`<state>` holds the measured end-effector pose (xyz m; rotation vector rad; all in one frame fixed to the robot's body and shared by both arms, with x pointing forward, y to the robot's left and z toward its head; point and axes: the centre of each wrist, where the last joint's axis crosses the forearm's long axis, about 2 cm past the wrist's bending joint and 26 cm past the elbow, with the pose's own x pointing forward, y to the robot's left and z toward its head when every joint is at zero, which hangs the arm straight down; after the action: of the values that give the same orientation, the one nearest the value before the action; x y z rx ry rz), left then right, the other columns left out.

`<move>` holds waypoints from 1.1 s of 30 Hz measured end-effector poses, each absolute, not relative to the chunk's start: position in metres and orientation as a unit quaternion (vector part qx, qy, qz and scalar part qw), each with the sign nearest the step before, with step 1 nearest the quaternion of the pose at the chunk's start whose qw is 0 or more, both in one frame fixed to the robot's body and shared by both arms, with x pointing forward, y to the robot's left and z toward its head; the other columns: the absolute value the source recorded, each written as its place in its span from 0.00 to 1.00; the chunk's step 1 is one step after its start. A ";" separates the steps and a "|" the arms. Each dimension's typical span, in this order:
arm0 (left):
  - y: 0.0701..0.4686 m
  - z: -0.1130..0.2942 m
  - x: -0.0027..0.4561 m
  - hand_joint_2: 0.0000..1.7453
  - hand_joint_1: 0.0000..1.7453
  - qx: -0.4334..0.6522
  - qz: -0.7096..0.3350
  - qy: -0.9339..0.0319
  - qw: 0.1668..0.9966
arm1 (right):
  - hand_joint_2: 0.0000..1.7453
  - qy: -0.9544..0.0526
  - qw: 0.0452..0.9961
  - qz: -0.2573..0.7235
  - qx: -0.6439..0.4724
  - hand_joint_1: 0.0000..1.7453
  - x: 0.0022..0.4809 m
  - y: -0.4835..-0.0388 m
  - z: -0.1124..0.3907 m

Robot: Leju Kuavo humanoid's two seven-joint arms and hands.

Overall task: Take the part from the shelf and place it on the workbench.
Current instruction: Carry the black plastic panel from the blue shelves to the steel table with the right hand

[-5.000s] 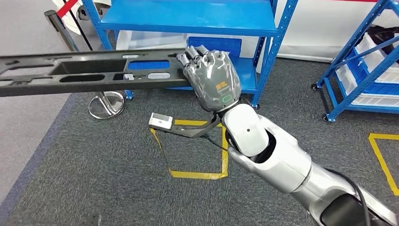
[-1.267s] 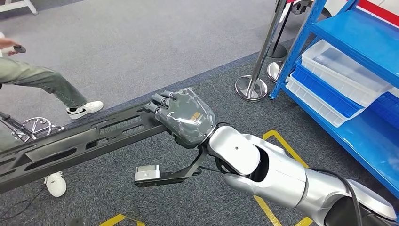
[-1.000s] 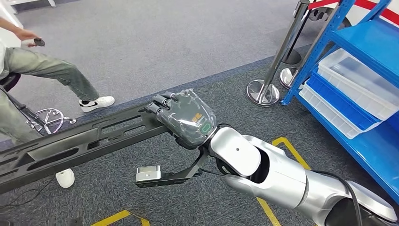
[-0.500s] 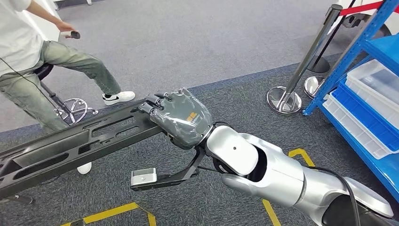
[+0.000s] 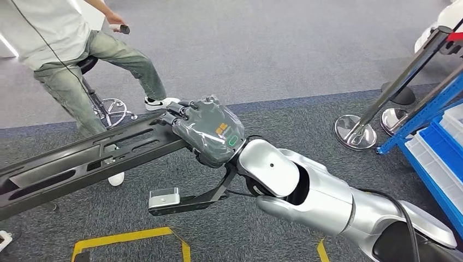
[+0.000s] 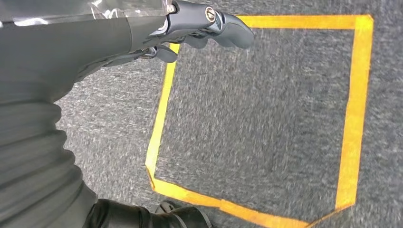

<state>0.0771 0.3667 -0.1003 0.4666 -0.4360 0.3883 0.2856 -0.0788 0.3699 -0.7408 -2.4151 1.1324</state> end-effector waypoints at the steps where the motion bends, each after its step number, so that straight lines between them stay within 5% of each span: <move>1: 0.366 -0.100 0.077 1.00 0.00 0.227 0.188 -0.213 0.932 | 1.00 -0.857 0.186 0.402 -0.265 1.00 0.286 -0.079 0.370; 33: 0.351 -0.102 0.076 1.00 0.00 0.216 0.195 -0.208 0.934 | 1.00 -0.847 0.190 0.408 -0.284 1.00 0.288 -0.084 0.362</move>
<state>0.0762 0.3508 -0.1024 0.4411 -0.4251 0.3982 0.2878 -0.0844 0.3624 -0.7974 -2.3801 1.1453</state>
